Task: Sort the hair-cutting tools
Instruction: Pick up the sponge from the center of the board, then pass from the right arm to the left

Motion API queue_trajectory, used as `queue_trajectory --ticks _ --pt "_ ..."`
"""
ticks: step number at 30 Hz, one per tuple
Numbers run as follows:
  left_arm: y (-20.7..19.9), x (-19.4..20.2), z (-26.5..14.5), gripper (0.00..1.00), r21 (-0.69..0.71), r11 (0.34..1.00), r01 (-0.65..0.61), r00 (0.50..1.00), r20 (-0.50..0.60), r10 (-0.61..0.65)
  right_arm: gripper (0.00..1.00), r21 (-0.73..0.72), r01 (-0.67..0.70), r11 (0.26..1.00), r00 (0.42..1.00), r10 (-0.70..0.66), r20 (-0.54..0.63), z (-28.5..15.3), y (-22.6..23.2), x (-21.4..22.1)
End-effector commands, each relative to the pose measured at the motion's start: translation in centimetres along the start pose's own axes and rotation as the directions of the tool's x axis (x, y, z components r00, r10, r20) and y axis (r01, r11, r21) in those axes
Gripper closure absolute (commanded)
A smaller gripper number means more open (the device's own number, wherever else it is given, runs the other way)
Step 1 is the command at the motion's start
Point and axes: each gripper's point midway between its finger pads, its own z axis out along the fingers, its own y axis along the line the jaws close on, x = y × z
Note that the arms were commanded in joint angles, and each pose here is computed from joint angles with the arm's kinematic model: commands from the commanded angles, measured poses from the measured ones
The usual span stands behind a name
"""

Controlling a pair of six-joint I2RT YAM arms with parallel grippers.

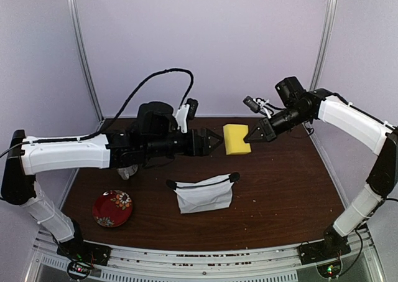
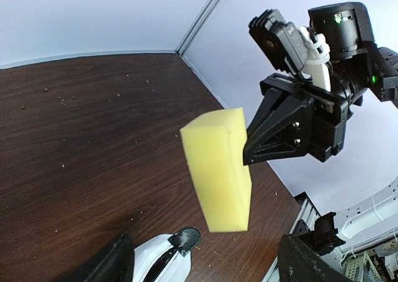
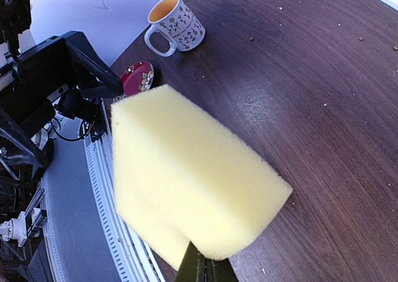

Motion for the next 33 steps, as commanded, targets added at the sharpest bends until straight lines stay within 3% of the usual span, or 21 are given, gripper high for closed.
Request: queue_trajectory --ticks 1,7,21,33 --pt "-1.8 -1.1 1.2 0.17 0.055 0.998 0.003 1.0 0.031 -0.005 1.0 0.015 0.07 0.997 0.996 -0.071 0.061 -0.3 2.4 -2.4" --pt "-1.4 -0.2 2.8 0.18 0.042 0.998 0.051 0.999 -0.005 -0.051 1.0 -0.011 0.11 0.994 0.993 -0.109 0.05 0.4 4.6 -2.1" --pt "-3.5 -0.1 4.2 0.28 0.216 0.973 0.079 0.995 0.04 -0.089 1.0 -0.103 0.075 0.992 0.992 -0.064 0.105 0.7 6.4 -1.8" --pt "-3.7 0.2 4.7 0.48 0.238 0.968 0.086 0.995 0.03 -0.096 1.0 -0.104 0.077 0.992 0.992 -0.065 0.112 0.5 6.5 -1.5"
